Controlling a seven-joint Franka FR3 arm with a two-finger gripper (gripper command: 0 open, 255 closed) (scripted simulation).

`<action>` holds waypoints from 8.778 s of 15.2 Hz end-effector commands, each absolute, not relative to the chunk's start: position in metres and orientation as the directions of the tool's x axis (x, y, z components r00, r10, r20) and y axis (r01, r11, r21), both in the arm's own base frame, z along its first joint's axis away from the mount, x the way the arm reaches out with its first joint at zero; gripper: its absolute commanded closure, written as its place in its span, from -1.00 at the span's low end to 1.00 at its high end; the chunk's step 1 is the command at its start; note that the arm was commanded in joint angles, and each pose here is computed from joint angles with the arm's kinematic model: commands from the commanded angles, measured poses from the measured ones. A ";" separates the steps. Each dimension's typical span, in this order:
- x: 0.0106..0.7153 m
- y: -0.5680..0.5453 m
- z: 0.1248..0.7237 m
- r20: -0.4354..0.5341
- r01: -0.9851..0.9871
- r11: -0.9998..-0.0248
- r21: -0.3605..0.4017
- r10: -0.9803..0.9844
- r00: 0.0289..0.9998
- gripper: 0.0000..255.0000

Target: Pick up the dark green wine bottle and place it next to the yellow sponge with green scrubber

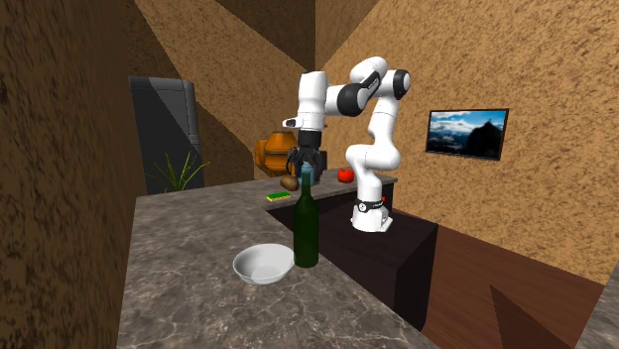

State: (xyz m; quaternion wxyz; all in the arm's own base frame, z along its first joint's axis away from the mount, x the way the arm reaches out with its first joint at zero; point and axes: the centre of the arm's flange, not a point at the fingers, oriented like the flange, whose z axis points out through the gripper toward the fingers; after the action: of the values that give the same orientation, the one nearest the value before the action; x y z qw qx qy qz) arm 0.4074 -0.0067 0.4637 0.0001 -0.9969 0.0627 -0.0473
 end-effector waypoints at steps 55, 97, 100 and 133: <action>0.409 -0.007 0.652 0.095 -0.125 -0.992 -0.006 -0.125 0.988 1.00; 0.376 -0.042 0.832 0.095 -0.125 -0.992 -0.006 -0.125 0.988 1.00; 0.351 -0.069 0.817 0.095 -0.125 -0.992 -0.006 -0.125 0.988 1.00; 0.075 -0.363 0.651 0.095 -0.125 -0.992 -0.006 -0.125 0.988 1.00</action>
State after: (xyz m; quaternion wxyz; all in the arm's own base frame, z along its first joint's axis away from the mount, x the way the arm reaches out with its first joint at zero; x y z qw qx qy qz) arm 0.0842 -0.3539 0.6554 0.0004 -0.9969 0.0633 -0.0476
